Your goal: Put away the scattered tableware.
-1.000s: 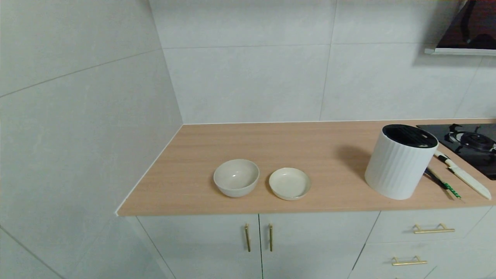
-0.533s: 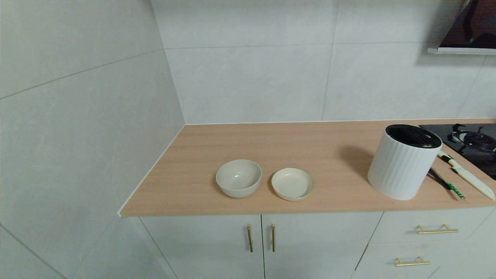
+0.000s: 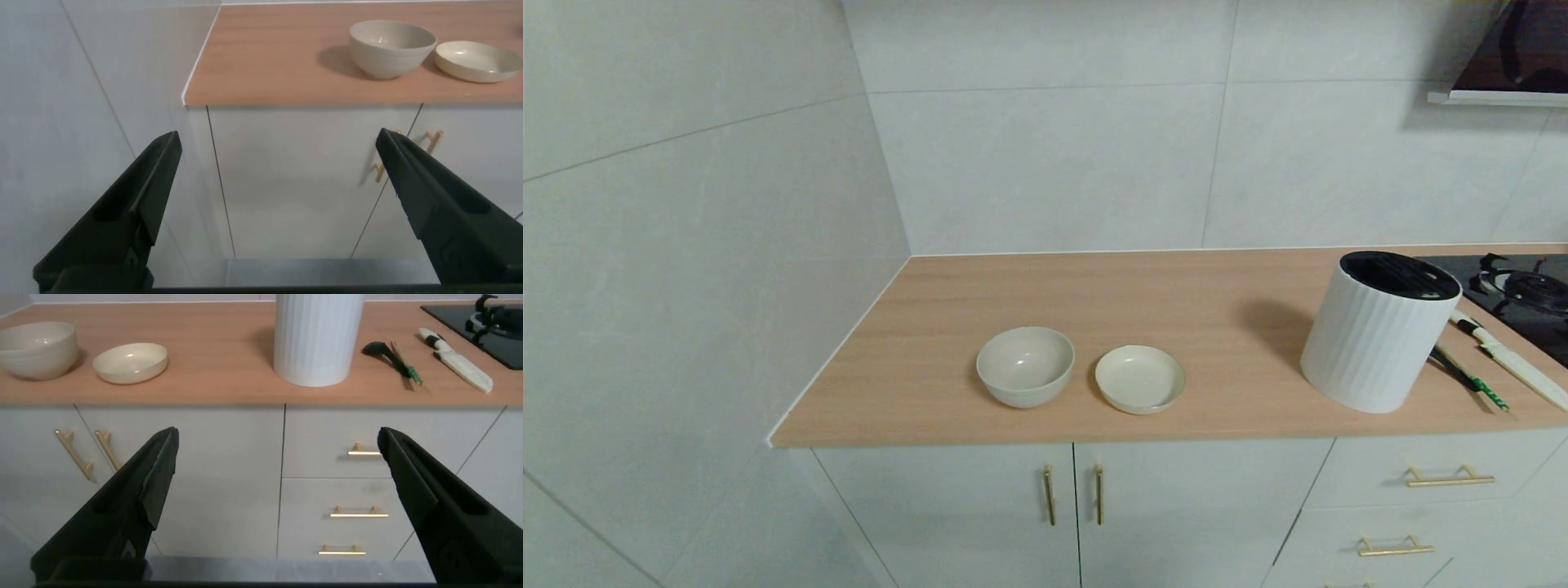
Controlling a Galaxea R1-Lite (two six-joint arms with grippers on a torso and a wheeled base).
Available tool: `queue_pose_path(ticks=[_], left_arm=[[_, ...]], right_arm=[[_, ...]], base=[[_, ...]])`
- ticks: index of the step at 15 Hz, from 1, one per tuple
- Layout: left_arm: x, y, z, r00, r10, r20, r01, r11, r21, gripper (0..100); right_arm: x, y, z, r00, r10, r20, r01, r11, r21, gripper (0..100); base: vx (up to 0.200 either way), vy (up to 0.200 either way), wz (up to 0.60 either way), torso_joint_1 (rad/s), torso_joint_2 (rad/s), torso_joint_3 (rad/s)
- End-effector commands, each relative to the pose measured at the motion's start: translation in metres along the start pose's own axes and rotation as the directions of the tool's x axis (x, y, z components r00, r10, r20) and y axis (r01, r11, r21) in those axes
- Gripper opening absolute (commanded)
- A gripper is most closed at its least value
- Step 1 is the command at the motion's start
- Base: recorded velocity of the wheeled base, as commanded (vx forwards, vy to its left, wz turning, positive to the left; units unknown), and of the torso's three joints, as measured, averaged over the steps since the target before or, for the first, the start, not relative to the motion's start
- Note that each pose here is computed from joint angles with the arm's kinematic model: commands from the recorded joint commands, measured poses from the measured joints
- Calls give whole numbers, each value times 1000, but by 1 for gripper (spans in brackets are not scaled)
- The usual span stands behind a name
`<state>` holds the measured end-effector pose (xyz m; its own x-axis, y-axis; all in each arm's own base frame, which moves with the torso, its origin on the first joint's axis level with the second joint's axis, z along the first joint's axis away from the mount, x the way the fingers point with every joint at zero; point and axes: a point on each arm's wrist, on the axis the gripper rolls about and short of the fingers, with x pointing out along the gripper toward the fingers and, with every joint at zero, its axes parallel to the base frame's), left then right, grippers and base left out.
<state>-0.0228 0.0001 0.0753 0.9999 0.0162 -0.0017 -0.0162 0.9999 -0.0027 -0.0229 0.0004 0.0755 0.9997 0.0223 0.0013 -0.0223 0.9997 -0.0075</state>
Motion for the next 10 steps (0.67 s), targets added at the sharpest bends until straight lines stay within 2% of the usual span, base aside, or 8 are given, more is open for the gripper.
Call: queue_pose_path(ticks=[1,10], left_arm=[[0,0,0,1000,1,-1,-1,1000,0,100],[0,0,0,1000,1,-1,-1,1000,0,100]], right_arm=[[0,0,0,1000,1,-1,-1,1000,0,100],[0,0,0,1000,1,-1,-1,1000,0,100]], base=[[0,0,0,-203,461,251],[0,0,0,-240,538,294]])
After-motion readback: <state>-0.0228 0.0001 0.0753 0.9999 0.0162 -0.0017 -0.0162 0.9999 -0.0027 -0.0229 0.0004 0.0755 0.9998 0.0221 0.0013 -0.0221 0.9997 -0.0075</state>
